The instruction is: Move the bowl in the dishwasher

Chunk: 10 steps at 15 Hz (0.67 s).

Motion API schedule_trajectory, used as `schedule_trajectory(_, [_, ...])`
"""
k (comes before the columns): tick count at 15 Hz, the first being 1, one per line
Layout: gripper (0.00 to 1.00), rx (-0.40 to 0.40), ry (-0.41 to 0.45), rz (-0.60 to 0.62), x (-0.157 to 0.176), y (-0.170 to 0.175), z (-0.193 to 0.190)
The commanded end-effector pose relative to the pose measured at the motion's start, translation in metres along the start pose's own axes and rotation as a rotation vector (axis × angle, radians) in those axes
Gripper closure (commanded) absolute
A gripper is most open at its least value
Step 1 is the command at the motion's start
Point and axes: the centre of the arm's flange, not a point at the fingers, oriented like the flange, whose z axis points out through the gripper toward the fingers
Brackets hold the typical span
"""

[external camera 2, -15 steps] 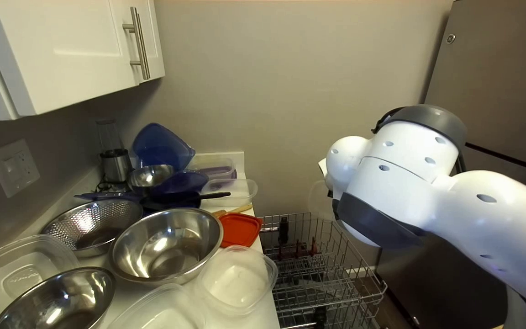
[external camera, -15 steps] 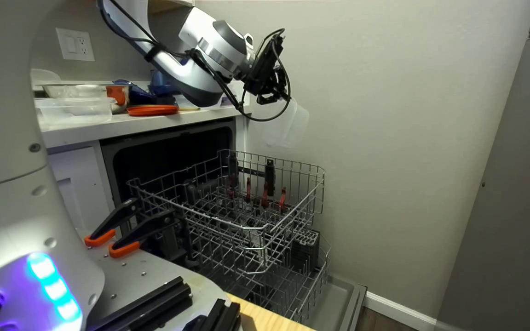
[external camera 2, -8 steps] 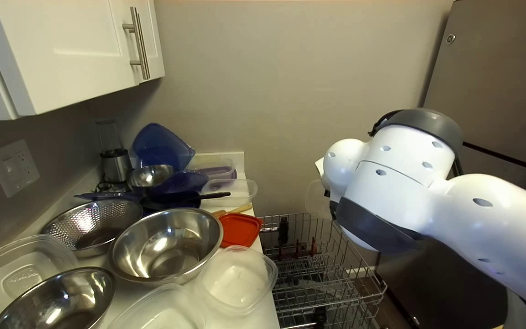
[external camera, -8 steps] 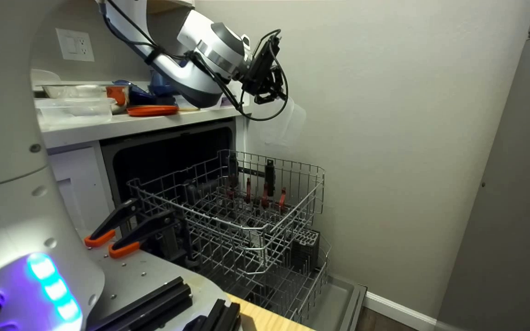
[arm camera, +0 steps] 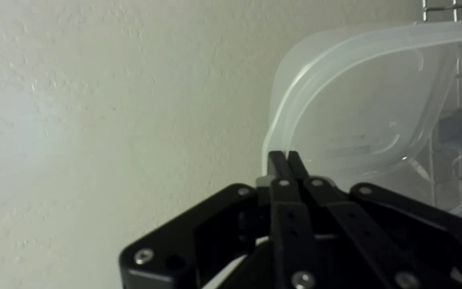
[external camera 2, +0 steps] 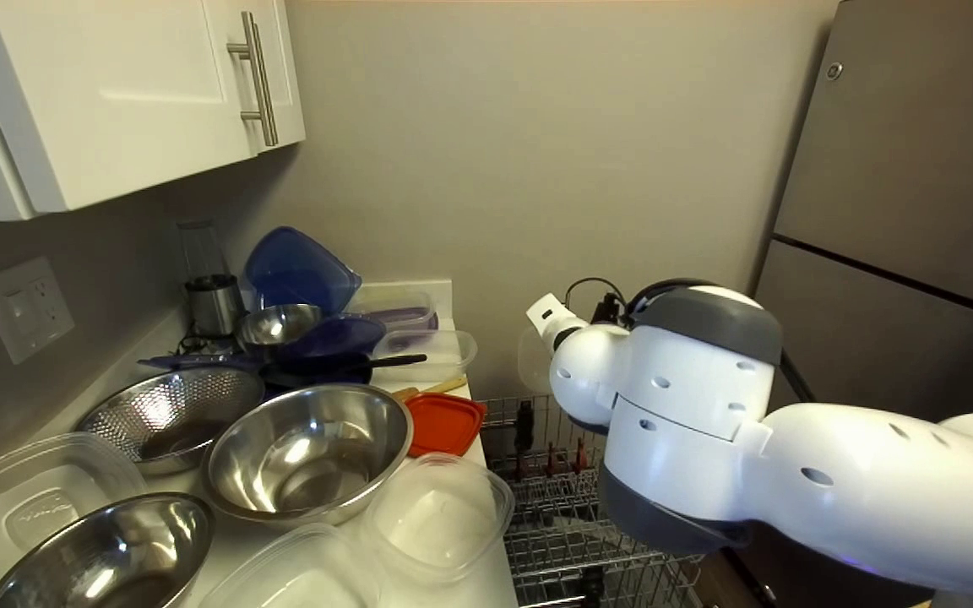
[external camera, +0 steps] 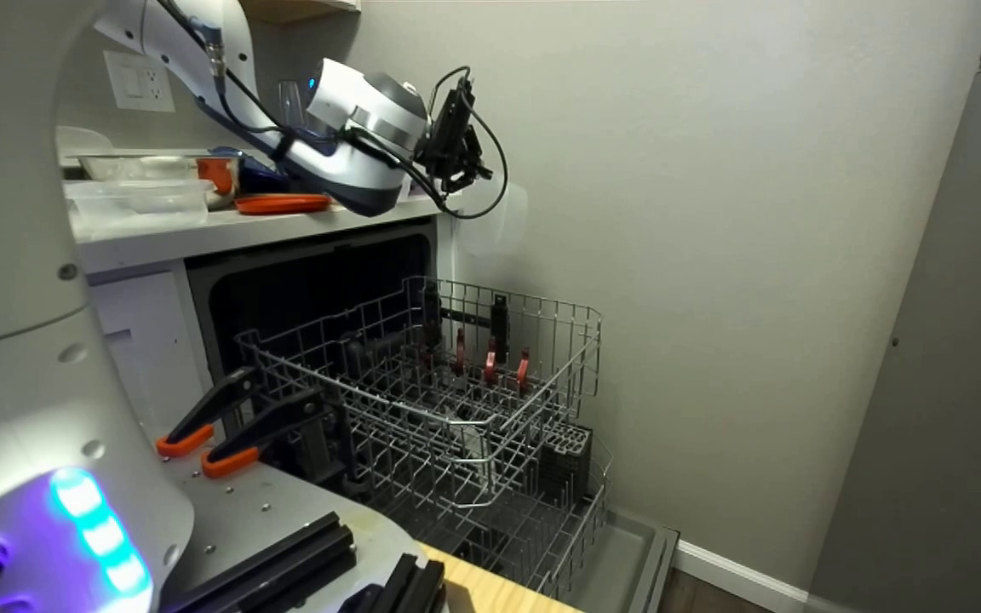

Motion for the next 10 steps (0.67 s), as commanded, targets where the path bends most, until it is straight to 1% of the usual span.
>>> schedule_trajectory(1, [1.0,-0.06,0.046,-0.026,-0.038,-0.006,0.021])
schedule_trajectory(4, [1.0,-0.082,0.043,-0.053,-0.039,-0.009,0.037])
schedule_trajectory(6, [1.0,-0.115,0.033,-0.085,-0.046,-0.018,0.051])
schedule_trajectory(7, [1.0,-0.132,0.034,-0.114,-0.049,-0.026,0.057])
schedule_trajectory(10, [1.0,-0.136,0.038,-0.191,-0.054,-0.058,0.069])
